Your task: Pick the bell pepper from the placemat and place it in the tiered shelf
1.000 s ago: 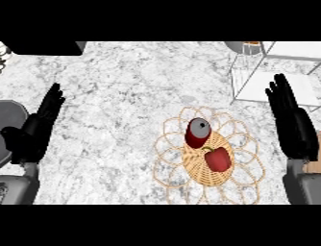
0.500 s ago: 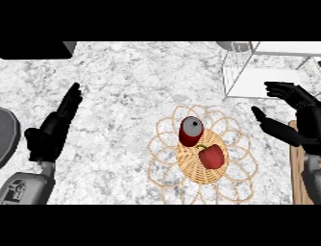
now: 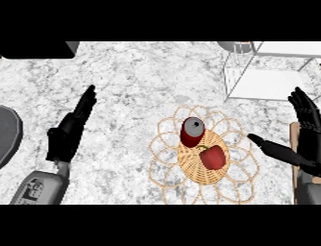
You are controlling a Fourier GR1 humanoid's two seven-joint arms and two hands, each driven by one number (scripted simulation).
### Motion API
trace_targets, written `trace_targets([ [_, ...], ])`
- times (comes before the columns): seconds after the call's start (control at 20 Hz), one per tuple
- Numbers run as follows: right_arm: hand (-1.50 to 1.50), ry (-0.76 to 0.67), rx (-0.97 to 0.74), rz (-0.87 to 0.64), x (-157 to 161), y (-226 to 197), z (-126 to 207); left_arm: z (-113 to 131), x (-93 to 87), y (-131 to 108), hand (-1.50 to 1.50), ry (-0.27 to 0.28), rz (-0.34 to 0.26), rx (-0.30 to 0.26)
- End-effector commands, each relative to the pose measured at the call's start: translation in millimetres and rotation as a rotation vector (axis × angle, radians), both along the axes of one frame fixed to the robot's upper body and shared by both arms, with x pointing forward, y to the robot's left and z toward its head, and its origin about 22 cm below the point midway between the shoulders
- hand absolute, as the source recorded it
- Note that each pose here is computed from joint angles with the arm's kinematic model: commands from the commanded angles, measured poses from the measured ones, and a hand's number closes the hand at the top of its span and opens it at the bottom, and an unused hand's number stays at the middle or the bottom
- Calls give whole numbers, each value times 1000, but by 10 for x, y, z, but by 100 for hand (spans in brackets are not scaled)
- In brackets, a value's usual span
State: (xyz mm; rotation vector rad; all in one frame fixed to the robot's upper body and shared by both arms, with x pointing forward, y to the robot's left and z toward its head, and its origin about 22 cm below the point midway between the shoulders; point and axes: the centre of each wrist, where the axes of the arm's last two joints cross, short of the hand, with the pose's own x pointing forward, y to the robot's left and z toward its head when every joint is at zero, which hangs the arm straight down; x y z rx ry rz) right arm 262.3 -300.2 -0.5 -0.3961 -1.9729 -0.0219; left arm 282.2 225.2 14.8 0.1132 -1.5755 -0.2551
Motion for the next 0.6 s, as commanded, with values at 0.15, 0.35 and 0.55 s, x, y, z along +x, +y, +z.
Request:
trace_targets([
  [0.15, -150, 144, -254, 222, -201, -5, 238, -25, -56, -103, 0, -2, -19, 8],
  [0.35, -150, 184, -375, 229, -230, 196, 650, -97, -29, 80, 0, 4, 18, 1],
  [0.55, -150, 272, -498, 233, -354, 372, 1124, 20, -11, 66, 0, 8, 10, 8],
])
